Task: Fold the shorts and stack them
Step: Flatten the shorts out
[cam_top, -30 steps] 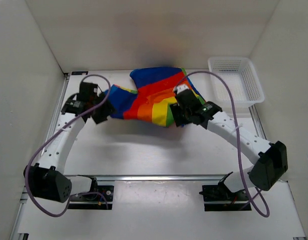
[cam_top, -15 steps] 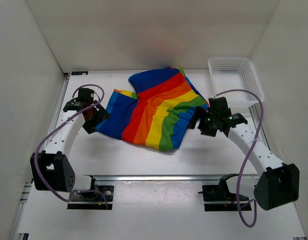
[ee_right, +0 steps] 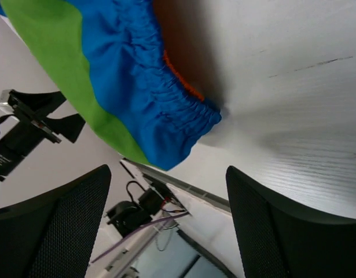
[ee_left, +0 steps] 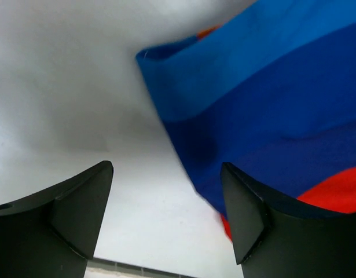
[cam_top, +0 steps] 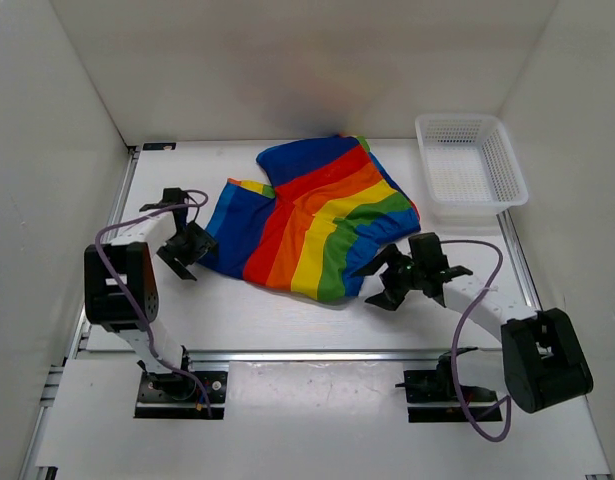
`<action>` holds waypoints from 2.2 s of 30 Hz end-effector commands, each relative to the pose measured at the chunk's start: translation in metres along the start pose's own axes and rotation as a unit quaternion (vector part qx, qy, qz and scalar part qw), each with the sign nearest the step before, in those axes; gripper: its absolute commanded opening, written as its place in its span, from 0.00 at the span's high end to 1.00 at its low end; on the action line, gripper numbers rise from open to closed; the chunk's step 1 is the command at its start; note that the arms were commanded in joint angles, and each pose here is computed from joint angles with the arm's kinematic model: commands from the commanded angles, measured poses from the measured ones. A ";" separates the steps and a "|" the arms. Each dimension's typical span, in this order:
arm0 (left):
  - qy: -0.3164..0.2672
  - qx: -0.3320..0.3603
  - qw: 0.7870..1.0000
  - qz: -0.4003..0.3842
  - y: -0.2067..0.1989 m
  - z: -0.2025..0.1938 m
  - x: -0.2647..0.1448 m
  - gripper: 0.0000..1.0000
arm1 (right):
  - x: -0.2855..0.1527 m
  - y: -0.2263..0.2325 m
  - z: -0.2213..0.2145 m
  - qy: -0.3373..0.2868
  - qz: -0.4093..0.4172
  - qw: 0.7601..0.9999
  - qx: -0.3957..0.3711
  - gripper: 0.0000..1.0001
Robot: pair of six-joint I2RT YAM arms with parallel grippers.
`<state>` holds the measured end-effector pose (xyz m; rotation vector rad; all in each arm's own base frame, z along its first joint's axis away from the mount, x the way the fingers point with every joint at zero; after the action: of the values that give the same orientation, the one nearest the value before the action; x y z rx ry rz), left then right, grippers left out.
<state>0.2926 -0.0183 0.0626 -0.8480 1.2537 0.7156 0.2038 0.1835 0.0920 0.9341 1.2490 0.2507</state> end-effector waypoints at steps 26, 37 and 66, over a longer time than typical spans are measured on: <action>-0.077 0.026 0.984 -0.157 -0.088 0.056 -0.091 0.90 | -0.023 0.083 0.147 -0.167 -0.096 0.975 -0.112 1.00; -0.089 0.058 0.978 -0.177 -0.060 0.015 -0.142 0.90 | -0.059 -0.015 0.055 -0.079 -0.216 0.968 -0.099 0.89; 0.024 0.048 0.997 -0.062 -0.006 -0.037 -0.017 0.03 | -0.039 -0.048 0.012 -0.044 -0.138 0.988 -0.043 0.22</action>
<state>0.2524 -0.0452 0.0695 -0.8160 1.3305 0.6098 0.1718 0.1089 0.0741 0.5798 1.3145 -0.0327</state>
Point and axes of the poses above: each gripper's point midway between its finger pads, its own x axis out along the fingers, its own y axis along the line the jaws close on, z = x × y, the point moved 3 cm from there along -x, back along the fingers, and after that the axes turned 13 degrees about -x, right-handed, at the moved point
